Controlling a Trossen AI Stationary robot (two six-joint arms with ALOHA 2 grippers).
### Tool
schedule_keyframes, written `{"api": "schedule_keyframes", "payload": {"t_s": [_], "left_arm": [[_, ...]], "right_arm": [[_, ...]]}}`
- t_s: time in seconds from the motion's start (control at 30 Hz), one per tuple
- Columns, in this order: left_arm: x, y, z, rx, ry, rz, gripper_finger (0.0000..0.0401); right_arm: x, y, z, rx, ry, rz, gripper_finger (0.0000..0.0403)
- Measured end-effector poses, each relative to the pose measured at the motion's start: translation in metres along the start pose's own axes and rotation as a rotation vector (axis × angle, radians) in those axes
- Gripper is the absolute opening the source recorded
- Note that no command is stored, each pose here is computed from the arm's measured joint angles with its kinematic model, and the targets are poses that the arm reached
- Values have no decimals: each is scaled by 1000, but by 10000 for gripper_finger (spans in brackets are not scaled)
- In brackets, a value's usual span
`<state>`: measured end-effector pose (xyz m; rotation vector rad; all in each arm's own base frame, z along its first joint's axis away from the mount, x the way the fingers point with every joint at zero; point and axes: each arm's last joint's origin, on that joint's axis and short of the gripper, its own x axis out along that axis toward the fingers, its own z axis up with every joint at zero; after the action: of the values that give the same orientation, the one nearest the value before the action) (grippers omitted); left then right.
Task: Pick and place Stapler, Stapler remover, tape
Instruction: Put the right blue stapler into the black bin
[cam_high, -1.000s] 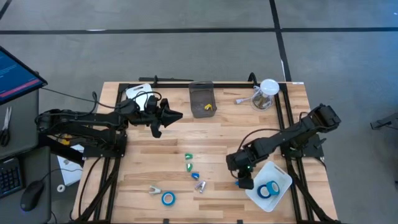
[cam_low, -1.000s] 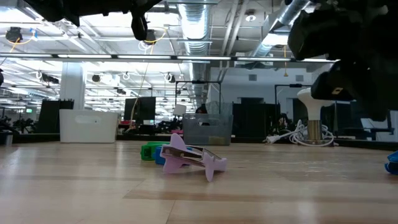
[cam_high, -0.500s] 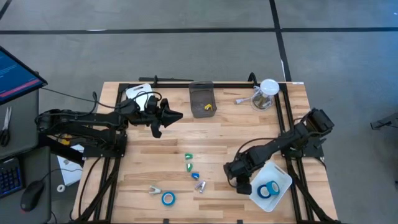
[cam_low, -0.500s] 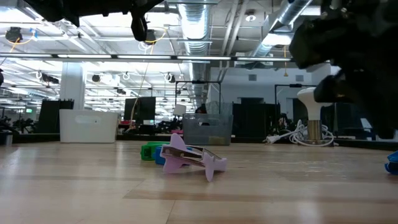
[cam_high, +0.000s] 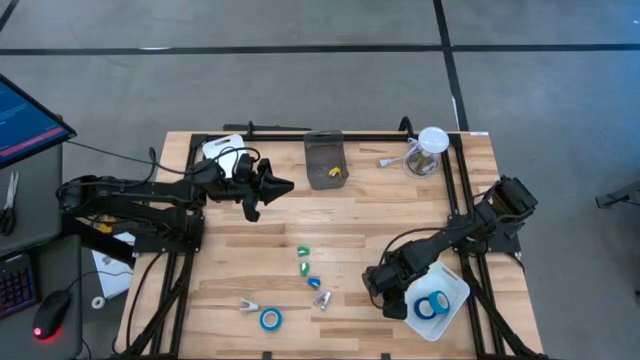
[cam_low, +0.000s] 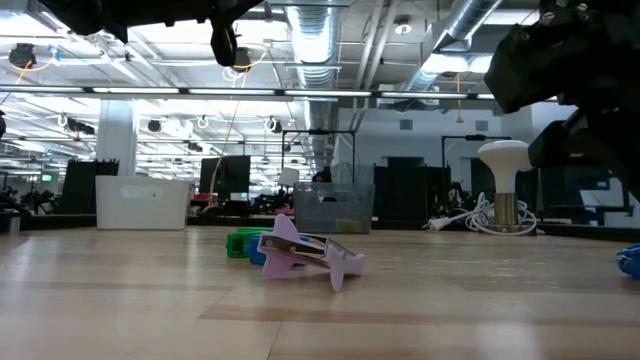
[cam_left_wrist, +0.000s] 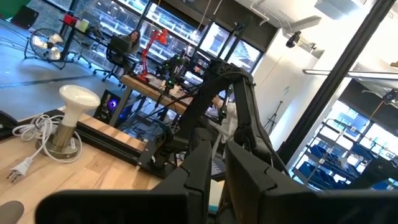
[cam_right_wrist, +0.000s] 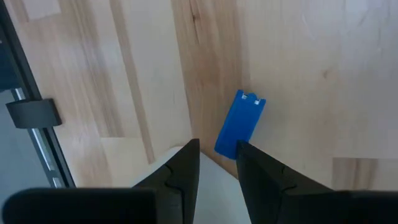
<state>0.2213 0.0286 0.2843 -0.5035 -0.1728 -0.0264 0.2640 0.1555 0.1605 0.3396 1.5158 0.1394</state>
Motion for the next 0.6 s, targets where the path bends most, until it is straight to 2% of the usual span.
{"api": "schedule_keyframes", "payload": {"t_s": [0.3, 0.6], "left_arm": [[0, 0, 0, 0, 0, 0, 39], [0, 0, 0, 0, 0, 0, 39]], "right_arm": [[-3, -11, 5, 41, -15, -49, 98], [-4, -15, 8, 104, 6, -18, 98]]}}
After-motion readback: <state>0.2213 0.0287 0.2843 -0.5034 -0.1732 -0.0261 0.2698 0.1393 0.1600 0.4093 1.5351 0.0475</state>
